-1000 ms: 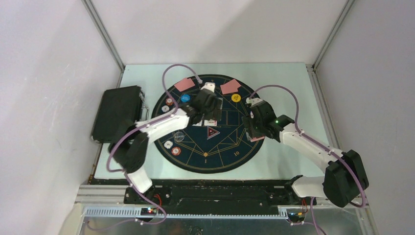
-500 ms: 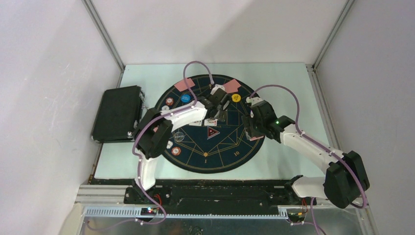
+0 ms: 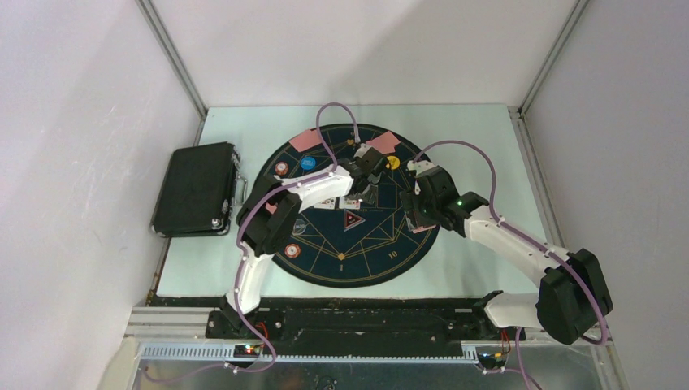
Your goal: Distribute texas hold em gaming equipment
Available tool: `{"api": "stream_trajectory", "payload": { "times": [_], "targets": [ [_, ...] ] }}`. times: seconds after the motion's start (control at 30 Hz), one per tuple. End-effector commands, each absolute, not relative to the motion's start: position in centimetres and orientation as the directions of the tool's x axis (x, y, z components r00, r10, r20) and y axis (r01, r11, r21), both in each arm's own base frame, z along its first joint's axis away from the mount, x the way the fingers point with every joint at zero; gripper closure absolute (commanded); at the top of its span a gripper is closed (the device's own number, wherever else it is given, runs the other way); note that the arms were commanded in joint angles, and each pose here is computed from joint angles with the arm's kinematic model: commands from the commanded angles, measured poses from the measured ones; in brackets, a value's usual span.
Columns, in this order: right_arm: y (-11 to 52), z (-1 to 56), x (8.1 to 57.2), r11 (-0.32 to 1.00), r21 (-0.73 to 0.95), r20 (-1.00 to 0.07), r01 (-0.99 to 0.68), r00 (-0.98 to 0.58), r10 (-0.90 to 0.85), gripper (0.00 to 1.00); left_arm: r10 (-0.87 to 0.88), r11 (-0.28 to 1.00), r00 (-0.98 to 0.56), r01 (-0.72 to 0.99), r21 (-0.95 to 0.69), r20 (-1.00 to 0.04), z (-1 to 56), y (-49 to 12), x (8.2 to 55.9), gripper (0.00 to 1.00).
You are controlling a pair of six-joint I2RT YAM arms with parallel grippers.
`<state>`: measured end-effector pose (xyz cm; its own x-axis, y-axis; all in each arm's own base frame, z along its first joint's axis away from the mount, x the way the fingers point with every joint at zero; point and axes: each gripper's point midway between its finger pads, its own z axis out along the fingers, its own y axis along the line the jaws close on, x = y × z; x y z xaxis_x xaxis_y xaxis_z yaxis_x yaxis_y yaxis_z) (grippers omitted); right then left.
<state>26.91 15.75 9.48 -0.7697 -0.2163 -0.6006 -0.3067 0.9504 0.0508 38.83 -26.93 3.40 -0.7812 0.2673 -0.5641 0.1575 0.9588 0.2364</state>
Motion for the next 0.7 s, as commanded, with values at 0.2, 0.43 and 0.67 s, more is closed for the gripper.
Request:
{"api": "stream_trajectory", "payload": {
  "times": [0.2, 0.43, 0.67],
  "targets": [
    [16.0, 10.0, 27.8, 0.949, 0.062, -0.634, -0.31, -0.747, -0.202, 1.0, 0.286, 0.947, -0.777, 0.139, 0.291, -0.561, 3.8, -26.2, 39.3, 0.0],
    [15.9, 10.0, 27.7, 0.95, 0.058, -0.633, -0.306, -0.748, -0.202, 1.0, 0.296, 0.941, -0.773, 0.135, 0.31, -0.561, 4.0, -25.3, 39.5, 0.0],
    [15.8, 10.0, 27.7, 0.951, 0.053, -0.632, -0.305, -0.748, -0.204, 1.0, 0.289, 0.941, -0.773, 0.121, 0.316, -0.565, 4.1, -24.5, 40.0, 0.0]
  ]
}}
